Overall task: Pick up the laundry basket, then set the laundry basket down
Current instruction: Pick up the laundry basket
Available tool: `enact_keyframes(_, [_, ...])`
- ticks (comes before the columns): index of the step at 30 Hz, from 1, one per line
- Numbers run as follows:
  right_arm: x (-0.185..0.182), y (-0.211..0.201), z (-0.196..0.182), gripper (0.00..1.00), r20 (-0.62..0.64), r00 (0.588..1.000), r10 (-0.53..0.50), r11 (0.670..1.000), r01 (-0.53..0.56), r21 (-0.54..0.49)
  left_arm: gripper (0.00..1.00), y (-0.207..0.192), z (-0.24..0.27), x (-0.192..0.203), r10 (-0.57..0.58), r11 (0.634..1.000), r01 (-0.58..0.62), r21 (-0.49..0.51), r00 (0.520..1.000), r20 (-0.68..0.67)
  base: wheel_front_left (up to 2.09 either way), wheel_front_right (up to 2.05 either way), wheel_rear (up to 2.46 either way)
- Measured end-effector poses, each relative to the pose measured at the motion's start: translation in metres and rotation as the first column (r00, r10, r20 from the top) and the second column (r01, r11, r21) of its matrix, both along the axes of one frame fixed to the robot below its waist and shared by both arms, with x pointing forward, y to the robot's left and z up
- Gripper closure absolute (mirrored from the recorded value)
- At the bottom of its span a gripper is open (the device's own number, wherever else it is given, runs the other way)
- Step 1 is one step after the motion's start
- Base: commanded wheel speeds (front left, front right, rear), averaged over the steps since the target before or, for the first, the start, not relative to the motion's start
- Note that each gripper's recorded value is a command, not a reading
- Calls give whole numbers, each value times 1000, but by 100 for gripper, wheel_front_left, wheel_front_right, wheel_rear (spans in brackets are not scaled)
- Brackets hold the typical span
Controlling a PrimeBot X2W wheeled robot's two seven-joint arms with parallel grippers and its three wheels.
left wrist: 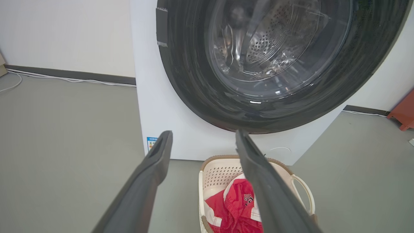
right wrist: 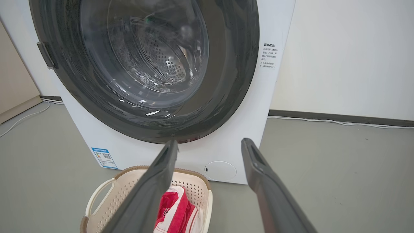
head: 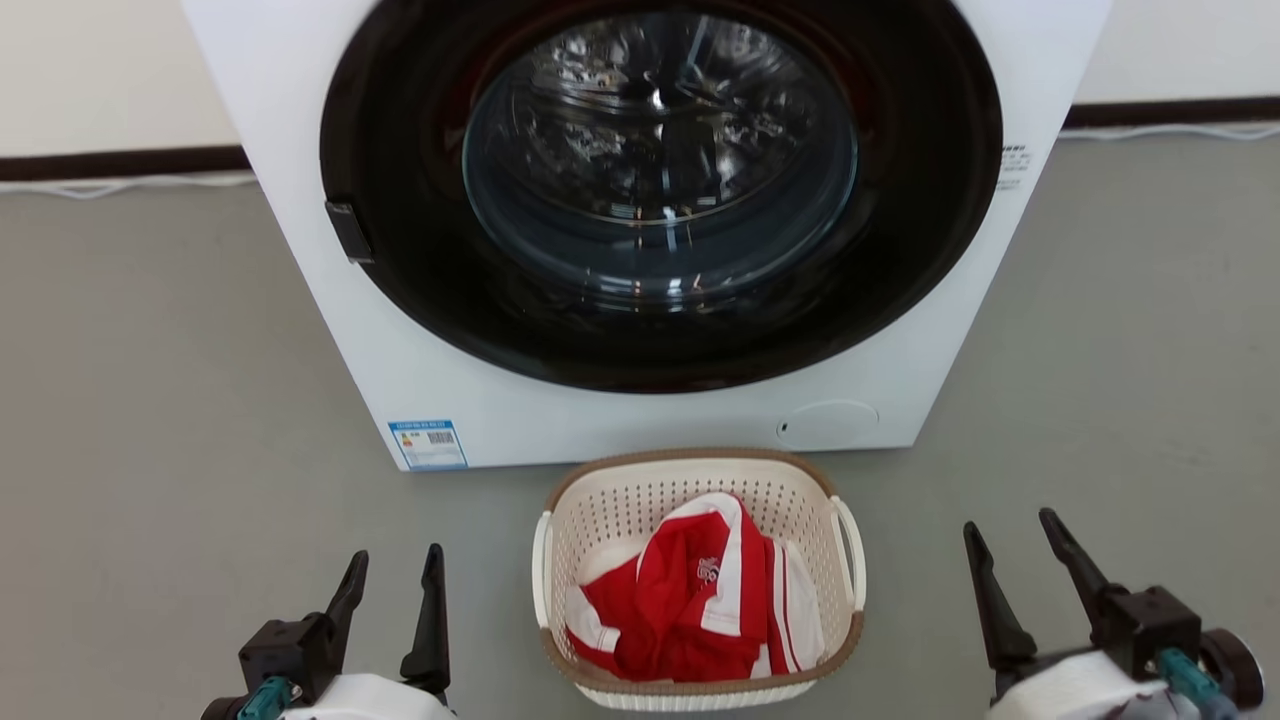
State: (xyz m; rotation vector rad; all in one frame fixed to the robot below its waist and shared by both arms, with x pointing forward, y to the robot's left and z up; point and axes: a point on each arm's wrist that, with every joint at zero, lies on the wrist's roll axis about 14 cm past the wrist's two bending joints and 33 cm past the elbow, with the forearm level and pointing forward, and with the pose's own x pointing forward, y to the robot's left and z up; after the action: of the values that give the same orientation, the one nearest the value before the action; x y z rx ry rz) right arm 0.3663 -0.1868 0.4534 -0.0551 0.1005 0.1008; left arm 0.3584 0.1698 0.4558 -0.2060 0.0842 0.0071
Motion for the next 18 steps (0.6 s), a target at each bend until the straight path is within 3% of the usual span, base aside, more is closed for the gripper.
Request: enact_keyframes(18, [73,-6,-36,0,-76,996,-38,999,40,21,0,-25,-43,64,-55,998,52,-24,992,-113,0,0,0])
